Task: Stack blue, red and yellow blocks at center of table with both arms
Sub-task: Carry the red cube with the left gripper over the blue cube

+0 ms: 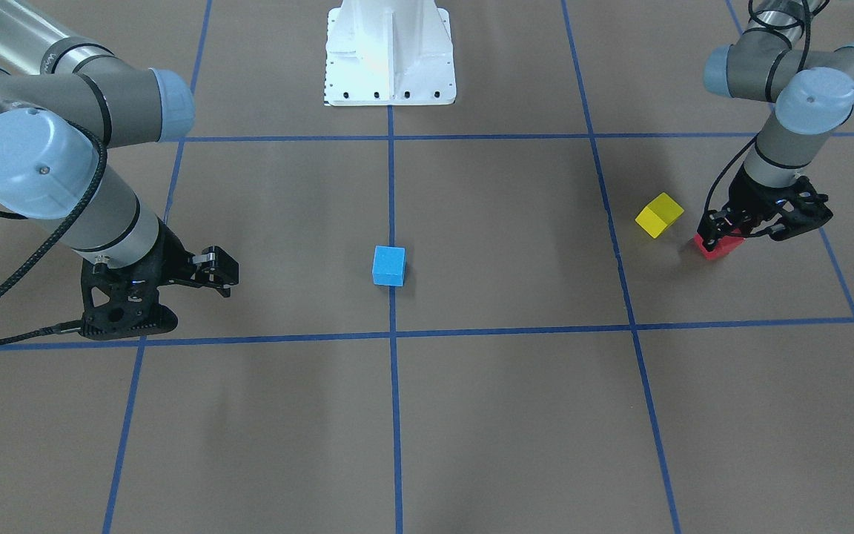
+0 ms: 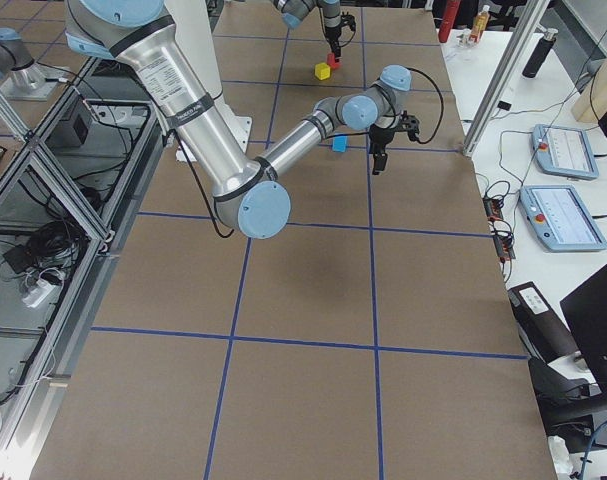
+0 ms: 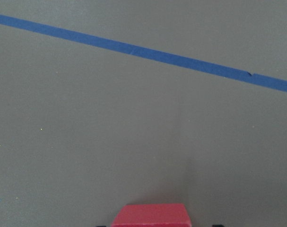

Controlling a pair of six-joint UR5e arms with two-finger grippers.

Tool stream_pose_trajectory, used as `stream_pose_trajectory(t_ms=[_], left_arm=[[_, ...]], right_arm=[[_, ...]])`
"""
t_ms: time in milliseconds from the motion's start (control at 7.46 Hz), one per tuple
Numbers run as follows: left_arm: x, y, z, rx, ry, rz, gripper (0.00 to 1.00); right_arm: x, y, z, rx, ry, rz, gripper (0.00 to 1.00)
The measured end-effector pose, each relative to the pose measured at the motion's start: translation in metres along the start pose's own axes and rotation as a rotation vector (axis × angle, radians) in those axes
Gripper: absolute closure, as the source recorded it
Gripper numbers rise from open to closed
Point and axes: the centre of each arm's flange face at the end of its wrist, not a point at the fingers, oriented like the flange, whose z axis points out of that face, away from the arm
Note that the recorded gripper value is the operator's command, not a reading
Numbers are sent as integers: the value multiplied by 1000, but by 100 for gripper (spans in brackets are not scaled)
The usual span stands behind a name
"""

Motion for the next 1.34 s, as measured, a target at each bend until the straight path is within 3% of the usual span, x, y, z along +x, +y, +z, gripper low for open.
stream_pose_trajectory(t_ms=[268, 536, 938, 1340], left_arm=[[17, 4, -34, -41, 7, 1, 100], [82, -11, -97, -62, -7, 78, 100], [276, -26, -187, -88, 1, 181, 100], [445, 10, -206, -145, 26, 217, 100]], right_arm=[[1, -1, -4, 4, -5, 1, 1], [15, -4, -13, 12, -11, 13, 1], [60, -6, -25, 31, 0, 40, 1], [176, -10, -40, 44, 49, 10, 1]])
